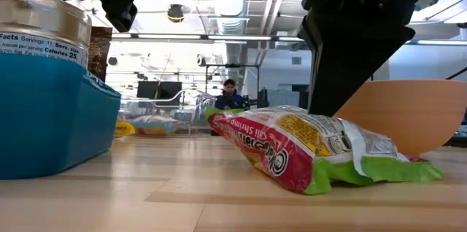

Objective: Pick & Place Food Item
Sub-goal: Put the green noodle pack into the transparent bin

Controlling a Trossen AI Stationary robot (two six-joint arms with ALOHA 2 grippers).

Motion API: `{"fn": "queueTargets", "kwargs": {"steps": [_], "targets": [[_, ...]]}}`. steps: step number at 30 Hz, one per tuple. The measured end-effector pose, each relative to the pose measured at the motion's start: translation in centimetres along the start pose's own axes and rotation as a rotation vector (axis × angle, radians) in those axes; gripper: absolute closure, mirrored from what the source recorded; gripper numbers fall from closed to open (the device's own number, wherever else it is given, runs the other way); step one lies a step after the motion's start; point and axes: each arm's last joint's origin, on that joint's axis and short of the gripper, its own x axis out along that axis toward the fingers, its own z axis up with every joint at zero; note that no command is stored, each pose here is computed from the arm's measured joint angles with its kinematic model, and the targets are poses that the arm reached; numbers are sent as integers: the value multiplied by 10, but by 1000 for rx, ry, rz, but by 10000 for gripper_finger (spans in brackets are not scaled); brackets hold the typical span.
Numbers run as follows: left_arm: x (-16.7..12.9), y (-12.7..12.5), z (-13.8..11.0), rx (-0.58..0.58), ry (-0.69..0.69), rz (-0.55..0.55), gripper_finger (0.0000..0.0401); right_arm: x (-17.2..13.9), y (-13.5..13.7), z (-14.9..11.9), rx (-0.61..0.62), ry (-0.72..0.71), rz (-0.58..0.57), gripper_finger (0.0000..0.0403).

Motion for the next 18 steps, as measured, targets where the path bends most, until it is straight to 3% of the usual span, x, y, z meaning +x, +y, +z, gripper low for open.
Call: {"fn": "queueTargets", "kwargs": {"steps": [18], "targets": [[0, 0, 0, 0, 0, -1, 111, -21, 0, -3, 20, -48, -30, 403]]}}
